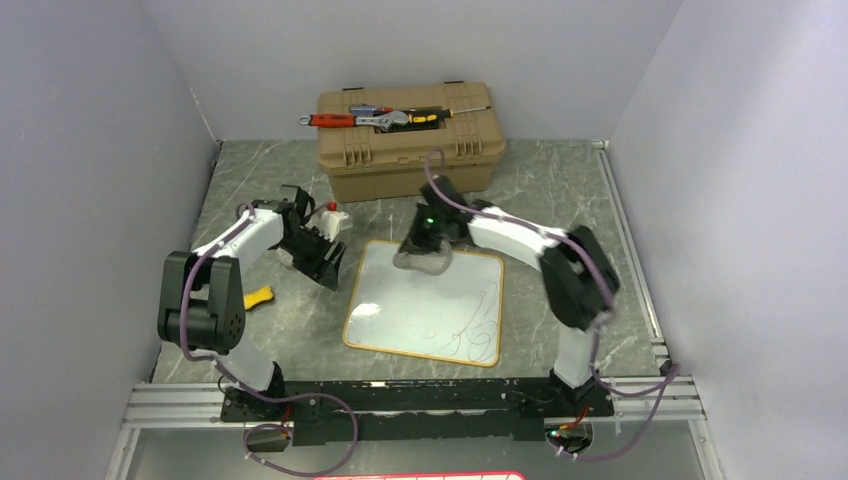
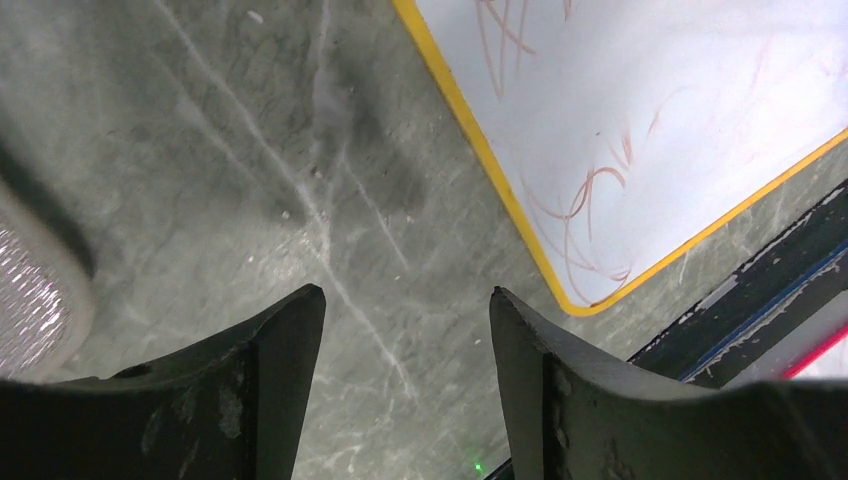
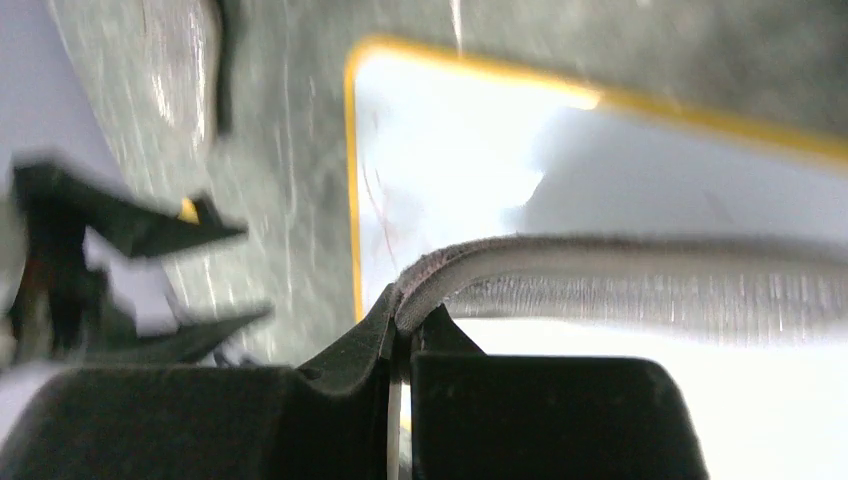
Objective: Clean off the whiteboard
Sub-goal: Erase the whiteboard at the center of the board.
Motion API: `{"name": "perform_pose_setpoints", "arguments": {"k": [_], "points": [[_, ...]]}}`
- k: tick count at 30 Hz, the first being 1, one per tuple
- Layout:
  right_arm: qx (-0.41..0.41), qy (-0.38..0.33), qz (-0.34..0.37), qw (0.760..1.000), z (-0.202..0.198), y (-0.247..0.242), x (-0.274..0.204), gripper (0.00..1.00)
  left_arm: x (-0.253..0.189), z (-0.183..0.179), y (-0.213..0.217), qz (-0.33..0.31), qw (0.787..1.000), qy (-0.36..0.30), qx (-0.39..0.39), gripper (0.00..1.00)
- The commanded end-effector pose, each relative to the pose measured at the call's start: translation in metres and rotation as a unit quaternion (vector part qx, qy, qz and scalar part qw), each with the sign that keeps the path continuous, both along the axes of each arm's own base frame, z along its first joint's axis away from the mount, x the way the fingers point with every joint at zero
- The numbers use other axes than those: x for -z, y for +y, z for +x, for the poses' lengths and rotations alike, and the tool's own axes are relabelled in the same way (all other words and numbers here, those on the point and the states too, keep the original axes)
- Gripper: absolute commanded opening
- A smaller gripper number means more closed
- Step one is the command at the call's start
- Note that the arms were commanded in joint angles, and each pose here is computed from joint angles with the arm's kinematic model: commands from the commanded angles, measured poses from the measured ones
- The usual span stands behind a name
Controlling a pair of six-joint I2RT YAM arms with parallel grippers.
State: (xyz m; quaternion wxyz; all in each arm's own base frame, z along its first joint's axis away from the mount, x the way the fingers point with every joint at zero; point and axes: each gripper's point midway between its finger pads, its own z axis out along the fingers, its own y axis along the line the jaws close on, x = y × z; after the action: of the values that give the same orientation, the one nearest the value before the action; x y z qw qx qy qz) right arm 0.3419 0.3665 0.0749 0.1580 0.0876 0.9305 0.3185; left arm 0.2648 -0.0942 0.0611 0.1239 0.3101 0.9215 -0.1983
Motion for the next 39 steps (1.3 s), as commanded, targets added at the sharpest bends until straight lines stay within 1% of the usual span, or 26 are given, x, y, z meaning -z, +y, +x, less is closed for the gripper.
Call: {"name": "perform_pose_setpoints", "arguments": {"k": [1,2,4,6,7,11,14,16,18,21,22,26,29,32,35,37,39], "points": [[-0.009,-0.006,-0.056,0.998,-0.067,-0.076,-0.03,0.0,-0.001,0.015,-0.023,-0.037,0.999,-0.002,0.006,0.68],[0.004,-0.003,-0.071,0.997,-0.085,-0.099,-0.033,0.0,0.001,0.016,-0.028,-0.037,0.999,-0.001,0.011,0.69],[0.029,0.024,-0.1,0.994,-0.119,-0.139,-0.016,0.0,0.008,0.018,-0.037,-0.032,0.999,-0.004,0.026,0.7],[0.044,0.041,-0.092,0.994,-0.144,-0.162,-0.013,0.0,0.016,0.021,-0.045,-0.032,0.999,0.002,0.036,0.69],[0.05,0.062,-0.098,0.992,-0.161,-0.175,-0.003,0.0,0.02,0.021,-0.05,-0.032,0.999,0.008,0.041,0.68],[0.054,0.102,-0.116,0.986,-0.205,-0.203,0.013,0.0,0.042,0.02,-0.058,-0.01,0.998,0.022,0.064,0.65],[0.05,0.126,-0.121,0.983,-0.224,-0.211,0.028,0.0,0.057,0.021,-0.058,0.006,0.997,0.03,0.071,0.61],[0.045,0.137,-0.113,0.983,-0.228,-0.209,0.04,0.0,0.065,0.021,-0.057,0.018,0.997,0.035,0.073,0.54],[0.038,0.139,-0.089,0.986,-0.224,-0.197,0.052,0.0,0.073,0.019,-0.054,0.033,0.996,0.042,0.075,0.45],[0.039,0.147,-0.085,0.985,-0.217,-0.19,0.073,0.0,0.085,0.012,-0.05,0.054,0.994,0.055,0.081,0.27],[0.043,0.146,-0.091,0.984,-0.213,-0.191,0.079,0.0,0.088,0.01,-0.049,0.061,0.993,0.057,0.083,0.23],[0.051,0.136,-0.112,0.983,-0.197,-0.189,0.101,0.0,0.096,0.004,-0.046,0.072,0.991,0.067,0.086,0.11],[0.049,0.139,-0.097,0.984,-0.191,-0.174,0.114,0.0,0.098,0.003,-0.043,0.08,0.991,0.071,0.086,0.08],[0.016,0.133,-0.091,0.987,-0.193,-0.143,0.121,0.0,0.1,0.001,-0.041,0.084,0.99,0.072,0.087,0.08],[-0.024,0.119,-0.065,0.99,-0.196,-0.112,0.117,0.0,0.099,0.002,-0.041,0.087,0.99,0.074,0.086,0.08],[-0.024,0.114,-0.069,0.991,-0.201,-0.116,0.112,0.0,0.097,0.002,-0.04,0.086,0.99,0.073,0.084,0.08],[-0.001,0.11,-0.1,0.989,-0.206,-0.143,0.11,0.0,0.094,0.002,-0.041,0.084,0.99,0.073,0.085,0.08]]}}
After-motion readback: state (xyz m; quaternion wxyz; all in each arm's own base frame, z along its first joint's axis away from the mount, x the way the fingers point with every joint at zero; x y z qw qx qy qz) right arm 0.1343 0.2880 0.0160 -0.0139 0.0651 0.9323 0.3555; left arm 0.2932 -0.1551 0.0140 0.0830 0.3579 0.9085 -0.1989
